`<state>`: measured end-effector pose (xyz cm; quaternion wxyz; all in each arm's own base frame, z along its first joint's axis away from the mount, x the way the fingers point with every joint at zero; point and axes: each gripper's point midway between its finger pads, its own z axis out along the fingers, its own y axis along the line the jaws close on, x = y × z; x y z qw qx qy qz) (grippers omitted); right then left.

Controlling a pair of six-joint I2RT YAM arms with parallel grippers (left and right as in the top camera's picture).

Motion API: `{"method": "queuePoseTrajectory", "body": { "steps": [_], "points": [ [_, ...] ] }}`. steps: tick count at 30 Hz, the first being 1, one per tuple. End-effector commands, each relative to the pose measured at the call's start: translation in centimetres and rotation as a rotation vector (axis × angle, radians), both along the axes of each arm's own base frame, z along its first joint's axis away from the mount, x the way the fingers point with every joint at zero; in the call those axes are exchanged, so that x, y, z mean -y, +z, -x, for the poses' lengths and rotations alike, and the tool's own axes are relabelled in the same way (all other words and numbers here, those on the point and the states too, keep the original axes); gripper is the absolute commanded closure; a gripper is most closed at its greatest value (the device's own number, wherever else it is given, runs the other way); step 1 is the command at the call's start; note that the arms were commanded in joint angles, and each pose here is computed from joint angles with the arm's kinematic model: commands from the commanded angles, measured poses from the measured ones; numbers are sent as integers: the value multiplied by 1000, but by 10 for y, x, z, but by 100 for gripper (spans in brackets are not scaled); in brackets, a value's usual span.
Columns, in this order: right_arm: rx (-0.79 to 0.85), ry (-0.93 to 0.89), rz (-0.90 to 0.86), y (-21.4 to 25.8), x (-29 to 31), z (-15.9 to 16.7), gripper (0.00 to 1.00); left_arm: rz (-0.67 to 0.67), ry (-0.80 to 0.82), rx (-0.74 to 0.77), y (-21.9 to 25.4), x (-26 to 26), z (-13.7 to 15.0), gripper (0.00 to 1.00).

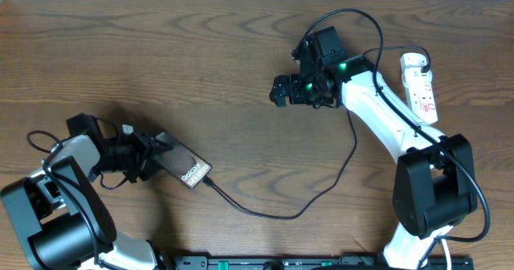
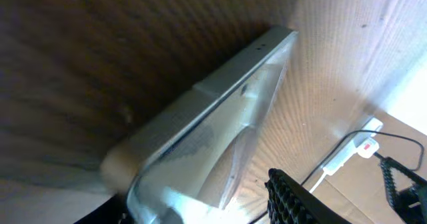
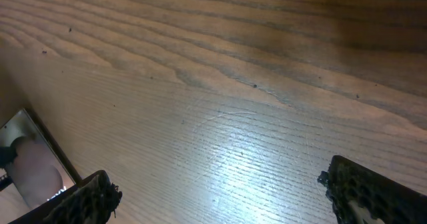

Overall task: Plug charger to phone and switch on socket
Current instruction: 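Lower the phone onto the table with the left gripper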

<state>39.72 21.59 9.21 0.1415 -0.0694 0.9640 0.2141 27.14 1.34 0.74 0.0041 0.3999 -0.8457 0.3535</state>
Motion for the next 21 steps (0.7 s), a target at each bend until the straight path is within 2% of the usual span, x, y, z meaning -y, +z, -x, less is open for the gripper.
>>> {"method": "queuePoseTrajectory", "body": {
  "steps": [1, 12, 21],
  "points": [
    [19, -1, -4, 9, -1, -1, 1, -303, -41, -306, -57, -38, 62, 46],
    [12, 4, 3, 8, 0, 1, 1, -366, -61, -385, -59, -47, 78, 46],
    [5, -5, 27, 5, 5, 2, 1, -370, -47, -360, -55, -49, 71, 47]
  ]
}}
